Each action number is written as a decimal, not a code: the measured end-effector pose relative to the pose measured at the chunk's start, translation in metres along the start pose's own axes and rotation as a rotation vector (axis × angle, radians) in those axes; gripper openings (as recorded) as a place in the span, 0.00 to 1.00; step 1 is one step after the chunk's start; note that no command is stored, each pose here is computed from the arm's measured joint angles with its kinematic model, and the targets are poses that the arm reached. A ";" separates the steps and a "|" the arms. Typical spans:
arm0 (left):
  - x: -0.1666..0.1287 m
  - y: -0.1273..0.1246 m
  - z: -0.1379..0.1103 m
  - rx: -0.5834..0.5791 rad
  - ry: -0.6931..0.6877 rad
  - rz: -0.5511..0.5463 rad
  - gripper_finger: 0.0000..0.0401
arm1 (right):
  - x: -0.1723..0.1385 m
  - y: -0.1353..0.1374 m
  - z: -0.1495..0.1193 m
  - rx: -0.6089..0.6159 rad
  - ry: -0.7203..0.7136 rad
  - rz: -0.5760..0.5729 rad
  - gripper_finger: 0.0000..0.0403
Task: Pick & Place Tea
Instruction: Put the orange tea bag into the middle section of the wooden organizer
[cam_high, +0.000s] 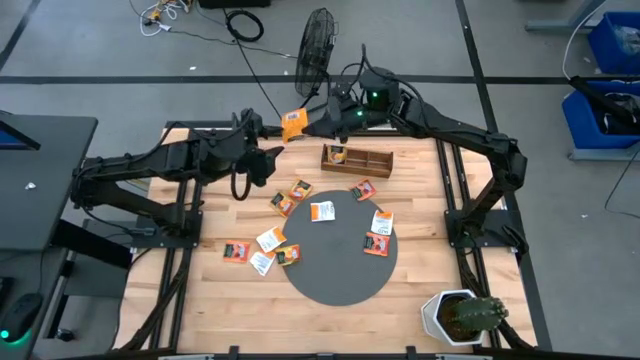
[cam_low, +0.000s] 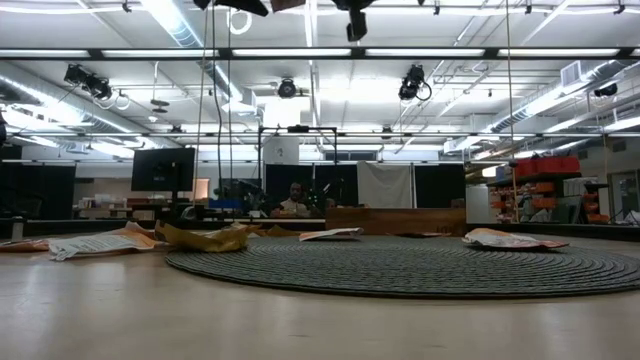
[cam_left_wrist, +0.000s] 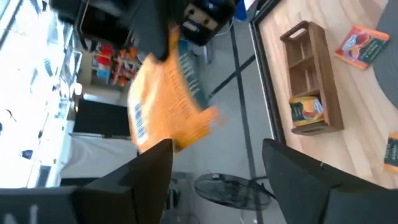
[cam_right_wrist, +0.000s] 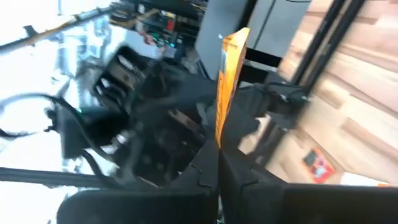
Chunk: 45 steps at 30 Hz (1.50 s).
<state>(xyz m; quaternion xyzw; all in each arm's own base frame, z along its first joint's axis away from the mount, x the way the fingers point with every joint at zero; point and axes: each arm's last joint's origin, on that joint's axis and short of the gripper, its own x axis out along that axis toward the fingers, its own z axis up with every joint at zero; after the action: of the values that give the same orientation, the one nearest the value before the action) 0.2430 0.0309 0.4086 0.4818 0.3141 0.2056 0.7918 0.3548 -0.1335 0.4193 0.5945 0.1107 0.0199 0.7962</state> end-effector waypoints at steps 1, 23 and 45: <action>0.000 0.000 0.001 0.009 0.001 0.007 0.62 | 0.000 0.001 0.000 0.007 -0.004 0.012 0.00; 0.007 0.002 0.015 -0.016 0.044 0.143 0.41 | 0.005 0.006 -0.008 0.005 0.030 0.033 0.00; 0.007 -0.003 0.013 -0.203 0.023 0.090 0.01 | 0.003 0.006 -0.010 -0.156 0.148 0.088 0.09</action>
<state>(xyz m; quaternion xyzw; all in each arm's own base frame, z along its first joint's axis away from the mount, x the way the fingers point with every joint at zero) 0.2572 0.0258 0.4087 0.4104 0.2788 0.2773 0.8228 0.3568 -0.1222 0.4217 0.5318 0.1409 0.1072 0.8282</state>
